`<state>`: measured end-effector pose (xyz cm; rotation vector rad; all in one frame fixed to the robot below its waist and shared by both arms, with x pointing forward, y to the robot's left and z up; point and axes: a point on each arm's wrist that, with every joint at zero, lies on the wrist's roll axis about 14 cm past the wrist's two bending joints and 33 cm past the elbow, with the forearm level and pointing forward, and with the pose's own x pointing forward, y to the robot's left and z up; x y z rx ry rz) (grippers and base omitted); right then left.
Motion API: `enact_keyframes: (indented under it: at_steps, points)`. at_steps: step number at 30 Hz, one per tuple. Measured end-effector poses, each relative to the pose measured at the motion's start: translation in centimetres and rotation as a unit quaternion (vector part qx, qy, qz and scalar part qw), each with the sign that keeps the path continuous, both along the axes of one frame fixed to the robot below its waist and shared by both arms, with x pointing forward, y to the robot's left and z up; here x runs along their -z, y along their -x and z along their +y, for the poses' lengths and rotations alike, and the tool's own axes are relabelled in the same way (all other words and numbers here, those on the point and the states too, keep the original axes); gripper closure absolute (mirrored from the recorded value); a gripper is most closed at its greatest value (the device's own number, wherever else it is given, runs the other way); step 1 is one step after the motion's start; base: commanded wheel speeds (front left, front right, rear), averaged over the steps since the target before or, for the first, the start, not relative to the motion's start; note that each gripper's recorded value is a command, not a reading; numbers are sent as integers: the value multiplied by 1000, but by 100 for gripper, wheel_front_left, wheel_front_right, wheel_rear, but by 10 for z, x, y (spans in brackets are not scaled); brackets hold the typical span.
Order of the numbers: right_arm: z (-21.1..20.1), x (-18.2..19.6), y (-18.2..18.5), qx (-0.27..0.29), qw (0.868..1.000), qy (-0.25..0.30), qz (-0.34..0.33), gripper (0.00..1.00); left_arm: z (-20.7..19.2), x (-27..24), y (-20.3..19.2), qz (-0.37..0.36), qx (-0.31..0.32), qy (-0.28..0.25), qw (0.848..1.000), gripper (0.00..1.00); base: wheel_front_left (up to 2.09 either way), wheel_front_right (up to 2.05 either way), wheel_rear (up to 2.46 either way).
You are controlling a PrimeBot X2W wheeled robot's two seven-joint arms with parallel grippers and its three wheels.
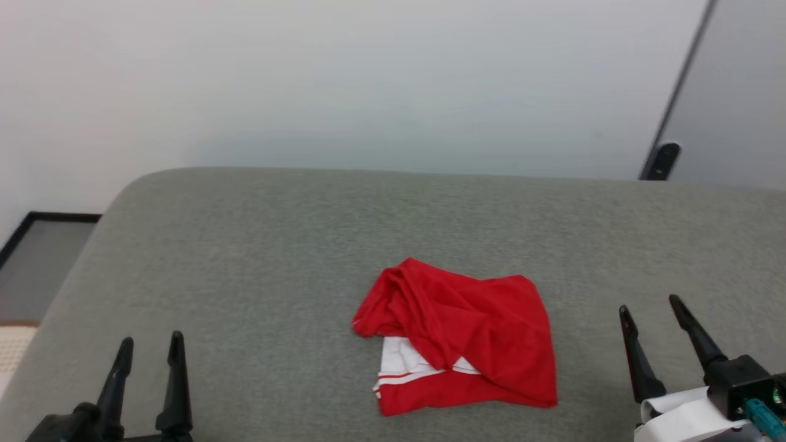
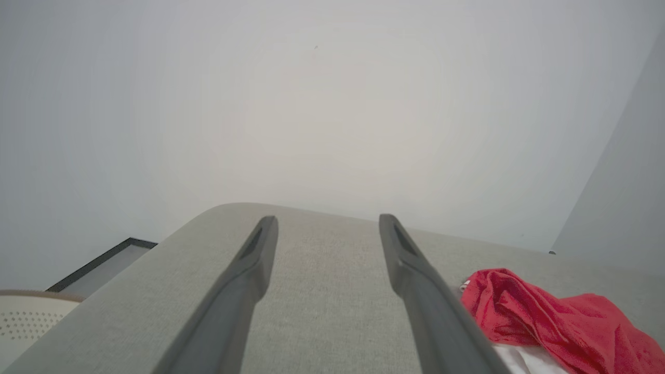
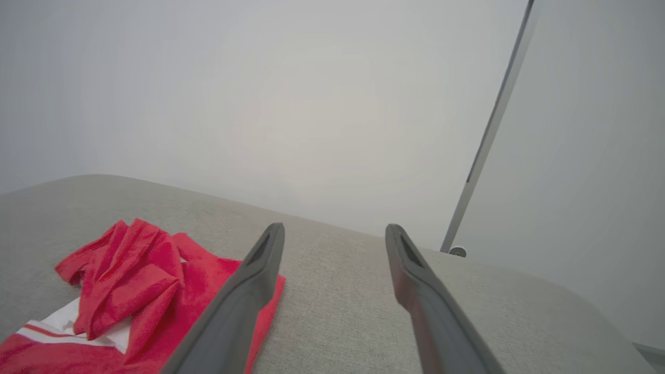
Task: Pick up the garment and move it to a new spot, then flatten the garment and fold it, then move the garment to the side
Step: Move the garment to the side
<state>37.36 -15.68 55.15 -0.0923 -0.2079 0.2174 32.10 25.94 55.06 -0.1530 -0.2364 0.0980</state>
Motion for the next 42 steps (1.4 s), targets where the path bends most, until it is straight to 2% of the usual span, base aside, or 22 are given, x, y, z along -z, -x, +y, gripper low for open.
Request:
enact_keyframes:
  at_steps: [6, 9, 13, 14, 16, 17, 20, 22, 26, 30, 36, 42]
  points:
    - [26, 14, -15, -40, 999, 12, 30, 0, 17, 0, 19, -3, -31, -1, 1000, 0, 0, 0, 0]
    - [38, 25, -31, -56, 995, 26, 83, 0, 19, -1, 24, -4, -35, 1, 999, 0, 0, 0, 0]
    - [50, 38, -51, -72, 981, 51, 172, 0, 15, -1, 25, -5, -31, 4, 1000, 0, 0, 0, 0]
    - [51, 43, -56, -71, 975, 47, 203, 0, 13, -1, 25, -7, -29, 7, 1000, 0, 0, 0, 0]
    - [58, 49, -61, -84, 965, 74, 238, 0, 12, 0, 25, -4, -27, 9, 1000, 0, 0, 0, 0]
    - [59, 49, -65, -84, 961, 65, 257, 0, 11, 1, 25, -3, -27, 10, 1000, 0, 0, 0, 0]
    - [62, 70, -66, -87, 933, 97, 335, 0, 8, 4, 24, 0, -24, 17, 1000, 0, 0, 0, 0]
    - [64, 87, -61, -90, 909, 113, 391, 0, 7, 8, 25, 6, -25, 20, 999, 0, 0, 0, 0]
    - [74, 105, -53, -103, 871, 136, 462, 0, 8, 12, 26, 12, -30, 27, 999, 0, 0, 0, 0]
    - [75, 122, -49, -106, 842, 149, 507, 0, 7, 15, 23, 17, -31, 34, 999, 0, 0, 0, 0]
    - [67, 140, -60, -86, 823, 178, 533, 0, 11, 20, 18, 27, -40, 43, 998, 0, 0, 0, 0]
    - [75, 159, -69, -83, 809, 164, 558, 0, 13, 27, 13, 39, -47, 48, 997, 0, 0, 0, 0]
